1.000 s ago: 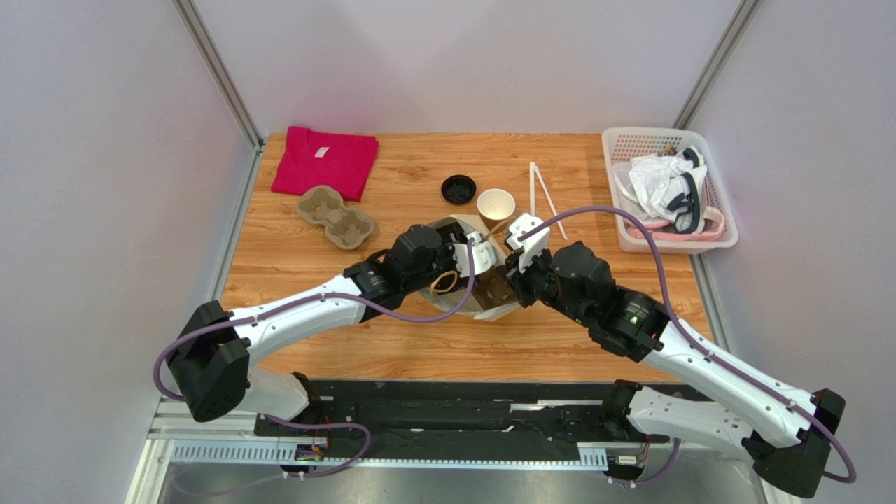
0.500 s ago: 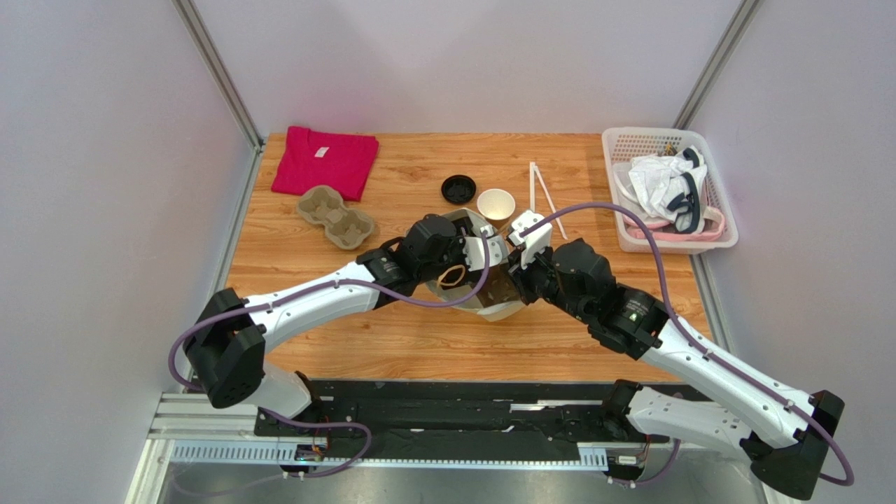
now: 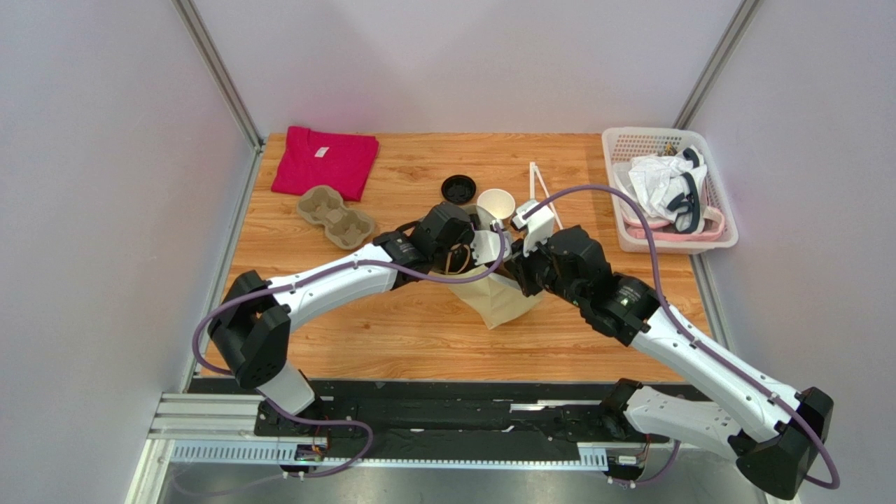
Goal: Pack the takeout coffee
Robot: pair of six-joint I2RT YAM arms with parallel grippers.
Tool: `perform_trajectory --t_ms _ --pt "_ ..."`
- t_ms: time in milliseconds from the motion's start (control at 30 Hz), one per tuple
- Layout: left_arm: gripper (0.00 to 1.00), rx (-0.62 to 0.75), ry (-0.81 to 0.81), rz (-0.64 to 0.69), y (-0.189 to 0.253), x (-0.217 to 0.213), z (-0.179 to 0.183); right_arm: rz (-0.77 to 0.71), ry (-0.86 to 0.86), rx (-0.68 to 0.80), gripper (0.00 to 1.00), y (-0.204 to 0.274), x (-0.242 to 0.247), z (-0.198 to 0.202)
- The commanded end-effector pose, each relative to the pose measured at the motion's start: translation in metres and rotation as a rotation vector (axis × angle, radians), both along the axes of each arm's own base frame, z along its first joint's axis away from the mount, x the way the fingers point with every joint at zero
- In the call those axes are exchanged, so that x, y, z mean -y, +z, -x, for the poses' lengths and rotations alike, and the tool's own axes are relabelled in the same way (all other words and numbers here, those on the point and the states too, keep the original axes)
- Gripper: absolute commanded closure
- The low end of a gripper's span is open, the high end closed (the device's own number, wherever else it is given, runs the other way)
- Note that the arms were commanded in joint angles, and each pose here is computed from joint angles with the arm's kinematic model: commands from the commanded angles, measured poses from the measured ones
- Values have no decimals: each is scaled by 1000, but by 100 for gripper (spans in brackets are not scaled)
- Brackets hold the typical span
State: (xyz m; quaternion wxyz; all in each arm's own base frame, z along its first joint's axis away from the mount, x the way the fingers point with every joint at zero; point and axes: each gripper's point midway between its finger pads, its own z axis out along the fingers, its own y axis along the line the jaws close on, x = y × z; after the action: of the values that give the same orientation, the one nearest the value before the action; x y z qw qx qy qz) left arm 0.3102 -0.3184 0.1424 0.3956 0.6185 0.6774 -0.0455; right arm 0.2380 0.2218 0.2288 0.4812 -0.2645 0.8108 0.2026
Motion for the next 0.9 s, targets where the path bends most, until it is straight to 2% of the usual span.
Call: perform_trajectory --t_ms 0,400,667,867 --pt "100 -103 -12 -153 -31 -12 6 -159 140 -62 100 31 -29 14" --pt "100 -198 -51 -229 -57 -6 7 -150 137 -108 100 20 -21 6" --pt "100 -239 -55 -253 -80 -10 3 -121 1 -149 100 10 4 -19" --pt "100 -293 -70 -239 -89 -8 3 -134 -73 -250 100 -8 20 -34"
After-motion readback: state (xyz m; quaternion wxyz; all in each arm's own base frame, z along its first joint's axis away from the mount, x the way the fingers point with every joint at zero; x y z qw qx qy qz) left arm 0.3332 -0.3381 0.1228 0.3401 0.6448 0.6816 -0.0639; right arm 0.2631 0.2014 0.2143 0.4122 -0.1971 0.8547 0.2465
